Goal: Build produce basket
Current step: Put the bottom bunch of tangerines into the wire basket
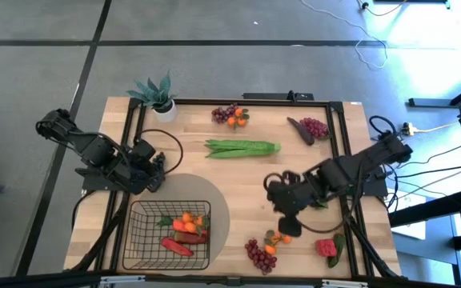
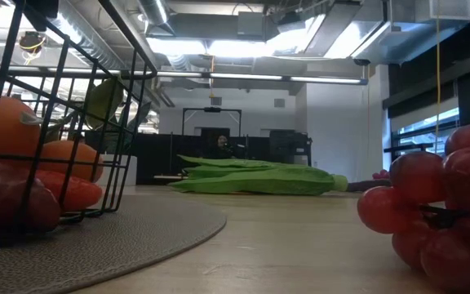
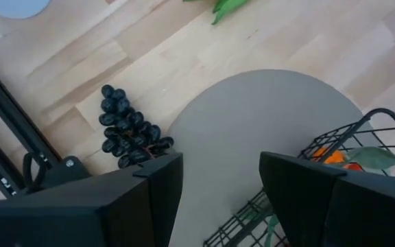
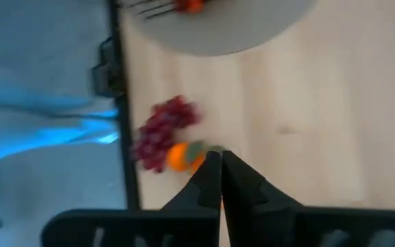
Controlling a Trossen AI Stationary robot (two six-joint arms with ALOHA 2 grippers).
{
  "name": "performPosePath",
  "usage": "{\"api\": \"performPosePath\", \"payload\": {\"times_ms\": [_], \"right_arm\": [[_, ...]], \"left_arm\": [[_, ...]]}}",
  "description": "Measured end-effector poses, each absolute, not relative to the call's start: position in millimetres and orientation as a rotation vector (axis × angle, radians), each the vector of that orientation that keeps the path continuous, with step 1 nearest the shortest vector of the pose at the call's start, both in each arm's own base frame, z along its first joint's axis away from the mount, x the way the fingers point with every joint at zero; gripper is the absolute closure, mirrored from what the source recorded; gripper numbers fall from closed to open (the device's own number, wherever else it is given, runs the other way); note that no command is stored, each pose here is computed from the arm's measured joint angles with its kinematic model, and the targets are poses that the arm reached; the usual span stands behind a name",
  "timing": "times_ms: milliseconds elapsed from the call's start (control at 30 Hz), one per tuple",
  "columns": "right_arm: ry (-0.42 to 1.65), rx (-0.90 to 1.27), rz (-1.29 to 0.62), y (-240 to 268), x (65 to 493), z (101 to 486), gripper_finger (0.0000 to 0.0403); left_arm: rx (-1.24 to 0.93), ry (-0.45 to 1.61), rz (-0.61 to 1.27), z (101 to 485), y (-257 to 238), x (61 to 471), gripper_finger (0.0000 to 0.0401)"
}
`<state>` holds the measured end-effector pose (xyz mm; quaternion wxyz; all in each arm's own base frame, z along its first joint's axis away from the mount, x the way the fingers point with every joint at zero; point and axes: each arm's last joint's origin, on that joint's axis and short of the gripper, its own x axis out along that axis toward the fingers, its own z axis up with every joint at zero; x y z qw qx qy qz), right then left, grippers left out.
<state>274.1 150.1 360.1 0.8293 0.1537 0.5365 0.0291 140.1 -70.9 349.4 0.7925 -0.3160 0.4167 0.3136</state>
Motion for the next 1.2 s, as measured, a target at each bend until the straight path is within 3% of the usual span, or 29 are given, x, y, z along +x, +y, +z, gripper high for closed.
{"api": "performPosePath", "payload": {"times_ms": [500,933,1200], "right_arm": [[1.339,0.450,0.265,179.0,263.7,278.6,0.0395],[1.341,0.448,0.207,176.4,261.7,254.1,0.0287],[1.319,0.434,0.220,174.3,258.9,224.4,0.0276]], "left_arm": [[-0.705,0.870,0.595,351.2,-80.5,143.9,0.0220],[-0.502,0.874,0.367,355.8,-90.5,149.0,0.0220],[-0.503,0.862,0.314,357.3,-98.0,147.2,0.0220]]}}
